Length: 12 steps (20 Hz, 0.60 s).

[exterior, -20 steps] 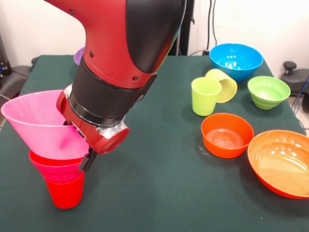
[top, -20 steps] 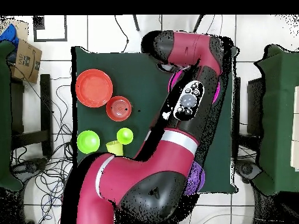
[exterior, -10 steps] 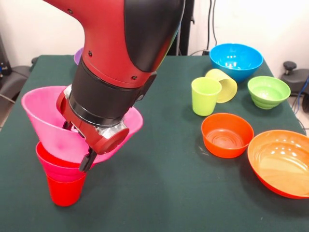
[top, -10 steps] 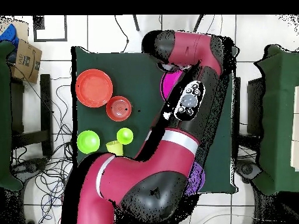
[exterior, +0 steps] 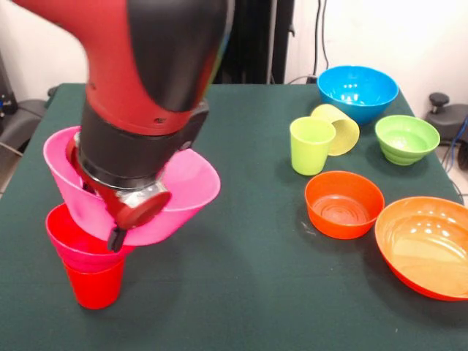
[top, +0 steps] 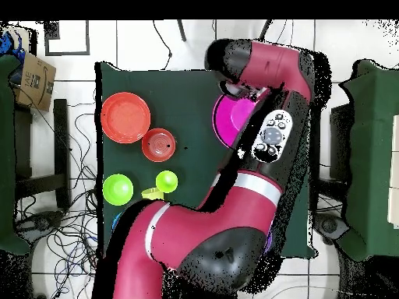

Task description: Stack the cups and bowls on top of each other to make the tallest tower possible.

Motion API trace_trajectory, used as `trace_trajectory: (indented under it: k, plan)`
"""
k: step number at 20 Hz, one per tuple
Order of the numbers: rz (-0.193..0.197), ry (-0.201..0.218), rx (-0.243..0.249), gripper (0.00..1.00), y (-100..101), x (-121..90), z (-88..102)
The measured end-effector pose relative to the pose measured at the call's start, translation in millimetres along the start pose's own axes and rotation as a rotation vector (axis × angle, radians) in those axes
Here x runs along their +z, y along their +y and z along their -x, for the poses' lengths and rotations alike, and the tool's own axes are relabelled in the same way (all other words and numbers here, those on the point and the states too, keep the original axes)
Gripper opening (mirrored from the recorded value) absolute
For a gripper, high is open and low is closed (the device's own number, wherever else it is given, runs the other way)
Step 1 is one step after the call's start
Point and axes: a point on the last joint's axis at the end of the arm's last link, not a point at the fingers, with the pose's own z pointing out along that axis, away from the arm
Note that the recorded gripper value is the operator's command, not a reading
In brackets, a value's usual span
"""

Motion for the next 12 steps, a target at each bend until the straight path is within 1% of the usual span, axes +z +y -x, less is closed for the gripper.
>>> trace_trajectory:
  k: [2,4,5,8,12]
  plan:
    - [0.000,0.028,0.019,1.00,-9.8,5.8,6.8]
    - [0.003,0.045,0.034,1.00,-17.8,10.4,13.4]
    - [0.008,0.059,0.049,1.00,-25.6,14.8,19.8]
    - [0.018,0.078,0.072,1.00,-38.0,23.2,29.0]
    - [0.030,0.095,0.094,1.00,-49.4,31.8,36.8]
